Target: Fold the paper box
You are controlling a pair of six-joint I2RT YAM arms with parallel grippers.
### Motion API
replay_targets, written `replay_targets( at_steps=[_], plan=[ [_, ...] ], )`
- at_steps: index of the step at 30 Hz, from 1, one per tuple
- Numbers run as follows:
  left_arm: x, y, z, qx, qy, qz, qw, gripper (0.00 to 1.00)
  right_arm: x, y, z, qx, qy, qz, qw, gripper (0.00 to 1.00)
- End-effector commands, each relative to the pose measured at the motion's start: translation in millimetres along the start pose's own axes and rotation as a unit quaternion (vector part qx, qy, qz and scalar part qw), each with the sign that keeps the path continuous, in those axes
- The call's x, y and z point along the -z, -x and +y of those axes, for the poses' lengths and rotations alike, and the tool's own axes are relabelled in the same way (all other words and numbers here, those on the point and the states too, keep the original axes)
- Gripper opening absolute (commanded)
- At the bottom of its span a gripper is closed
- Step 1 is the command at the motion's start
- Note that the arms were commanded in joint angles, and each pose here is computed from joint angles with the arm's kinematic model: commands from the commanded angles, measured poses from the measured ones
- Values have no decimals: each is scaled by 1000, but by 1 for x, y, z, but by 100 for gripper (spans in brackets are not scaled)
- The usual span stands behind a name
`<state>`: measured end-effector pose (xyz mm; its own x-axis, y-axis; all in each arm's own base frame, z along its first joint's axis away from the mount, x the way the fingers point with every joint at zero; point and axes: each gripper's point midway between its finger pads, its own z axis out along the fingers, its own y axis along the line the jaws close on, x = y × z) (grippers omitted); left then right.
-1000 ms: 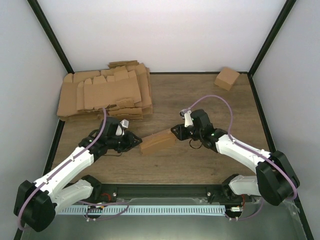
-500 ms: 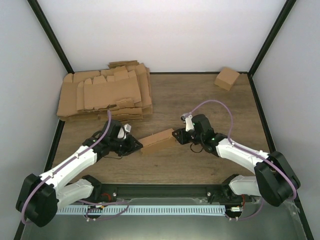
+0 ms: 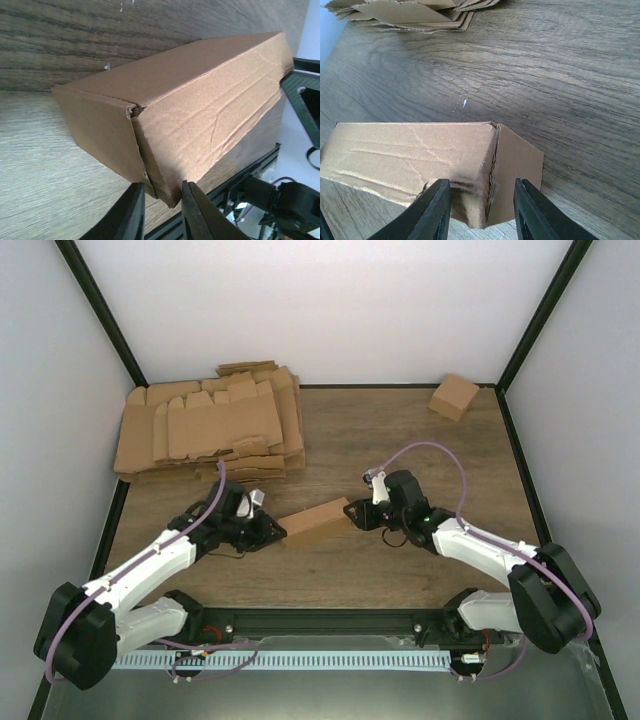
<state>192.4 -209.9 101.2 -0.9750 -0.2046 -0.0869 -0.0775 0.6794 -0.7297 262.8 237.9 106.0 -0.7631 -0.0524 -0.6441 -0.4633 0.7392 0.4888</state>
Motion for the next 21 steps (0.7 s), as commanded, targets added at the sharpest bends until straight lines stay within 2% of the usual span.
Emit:
replay_targets(
  at_steps=[1,5,10,11,13,16,17,18,21],
  plan=[
    [5,2,8,-6,47,2,999,25,13,27,11,16,-6,-15,1000,39],
    [12,12,-7,-20,45,-7,999,39,21,47,19,31,-2,-24,999,49],
    [29,28,-33,-36,34,-34,998,42,23,63,24,34,31,-16,999,48],
    [31,31,-38,-40,30,-38,998,41,24,66,27,35,44,-13,998,46],
    [34,33,-49,-47,12,-38,998,29,25,68,37,36,82,1,996,39],
    [28,30,-62,-43,-35,-23,998,5,24,67,48,27,144,28,989,11],
    [25,30,-65,-41,-48,-19,998,4,22,64,50,21,161,36,986,4],
    [23,29,-65,-41,-55,-17,997,4,21,61,51,15,175,42,984,1],
    [18,30,-60,-44,-53,-19,997,4,16,54,49,-2,198,50,979,1]
  ],
)
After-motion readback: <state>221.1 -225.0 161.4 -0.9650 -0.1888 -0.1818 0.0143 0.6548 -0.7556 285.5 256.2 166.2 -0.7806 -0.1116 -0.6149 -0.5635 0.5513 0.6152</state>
